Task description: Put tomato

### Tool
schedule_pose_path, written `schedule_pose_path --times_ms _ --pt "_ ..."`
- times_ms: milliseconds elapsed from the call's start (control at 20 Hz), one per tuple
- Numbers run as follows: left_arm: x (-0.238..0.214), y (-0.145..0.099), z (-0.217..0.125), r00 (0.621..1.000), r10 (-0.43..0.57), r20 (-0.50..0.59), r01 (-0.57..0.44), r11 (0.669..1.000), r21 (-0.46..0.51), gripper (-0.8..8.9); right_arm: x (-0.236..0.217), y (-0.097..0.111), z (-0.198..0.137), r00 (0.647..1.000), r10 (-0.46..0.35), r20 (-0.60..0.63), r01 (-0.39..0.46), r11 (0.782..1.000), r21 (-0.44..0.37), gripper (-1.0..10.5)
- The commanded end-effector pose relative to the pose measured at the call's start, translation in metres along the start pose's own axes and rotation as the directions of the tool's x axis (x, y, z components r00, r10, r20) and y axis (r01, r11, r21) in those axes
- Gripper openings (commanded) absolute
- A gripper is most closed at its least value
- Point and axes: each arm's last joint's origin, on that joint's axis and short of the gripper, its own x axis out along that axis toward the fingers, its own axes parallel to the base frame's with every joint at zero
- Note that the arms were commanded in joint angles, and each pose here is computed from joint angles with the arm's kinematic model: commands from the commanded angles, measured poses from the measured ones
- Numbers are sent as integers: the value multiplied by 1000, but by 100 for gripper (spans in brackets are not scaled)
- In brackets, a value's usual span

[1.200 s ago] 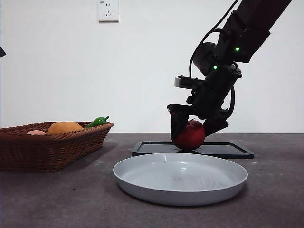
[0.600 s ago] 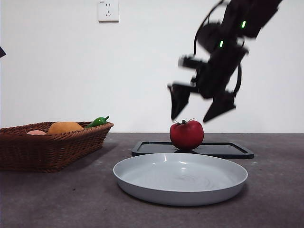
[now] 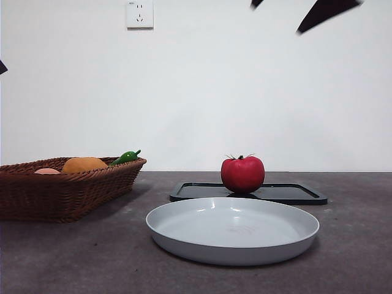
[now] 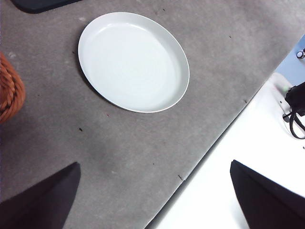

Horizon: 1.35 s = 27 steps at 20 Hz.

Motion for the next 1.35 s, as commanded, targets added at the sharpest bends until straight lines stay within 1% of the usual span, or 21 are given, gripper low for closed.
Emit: schedule_pose_path --times_ms 50,200,300,450,550,650,800,850,900,950,1000,1050,1100,1150,1200,1350 --pt "-2 -2 4 1000 -7 11 7 1000 19 495 -27 9 -10 1000 3 22 -3 1000 -22 564" --pt "-2 -2 4 1000 -7 12 7 1000 20 496 -56 18 -41 998 5 63 -3 999 -33 563" --pt "-2 -2 4 1000 -7 13 7 1000 20 496 -66 21 -69 998 15 54 -13 1000 -21 563" --pt "-2 -2 4 1000 -7 13 7 1000 20 495 -67 23 -115 997 70 13 -70 998 7 562" --pt "-2 -2 4 1000 -7 12 7 1000 20 496 -63 24 -141 991 131 -12 -131 991 23 561" --pt "-2 -2 4 1000 -7 12 7 1000 20 496 -59 24 -158 982 186 -30 -185 982 36 534" --pt "-2 -2 4 1000 -7 12 7 1000 20 495 -59 24 -169 982 188 -31 -187 982 37 534" --pt "-2 -2 4 1000 -7 12 7 1000 20 495 -59 24 -168 982 188 -29 -187 982 36 510" --pt "-2 -2 4 1000 -7 12 7 1000 20 494 -59 24 -168 982 188 -29 -187 982 35 447" --pt "-2 -2 4 1000 -7 12 7 1000 20 468 -59 24 -168 982 188 -28 -187 982 35 334" --pt "-2 -2 4 1000 -7 12 7 1000 19 398 -59 24 -168 982 188 -29 -187 982 35 215" --pt "-2 -2 4 1000 -7 12 7 1000 19 280 -59 24 -168 982 188 -28 -187 982 35 73" --pt "-2 -2 4 1000 -7 12 7 1000 19 170 -59 24 -168 982 188 -28 -187 982 34 1" --pt "-2 -2 4 1000 -7 12 7 1000 19 73 -59 24 -168 982 188 -28 -187 982 34 6" --pt "-2 -2 4 1000 -7 12 7 1000 19 9 -59 24 -168 982 188 -28 -187 982 34 6" --pt "-2 -2 4 1000 -7 12 7 1000 19 9 -59 24 -168 982 188 -25 -187 982 34 6"
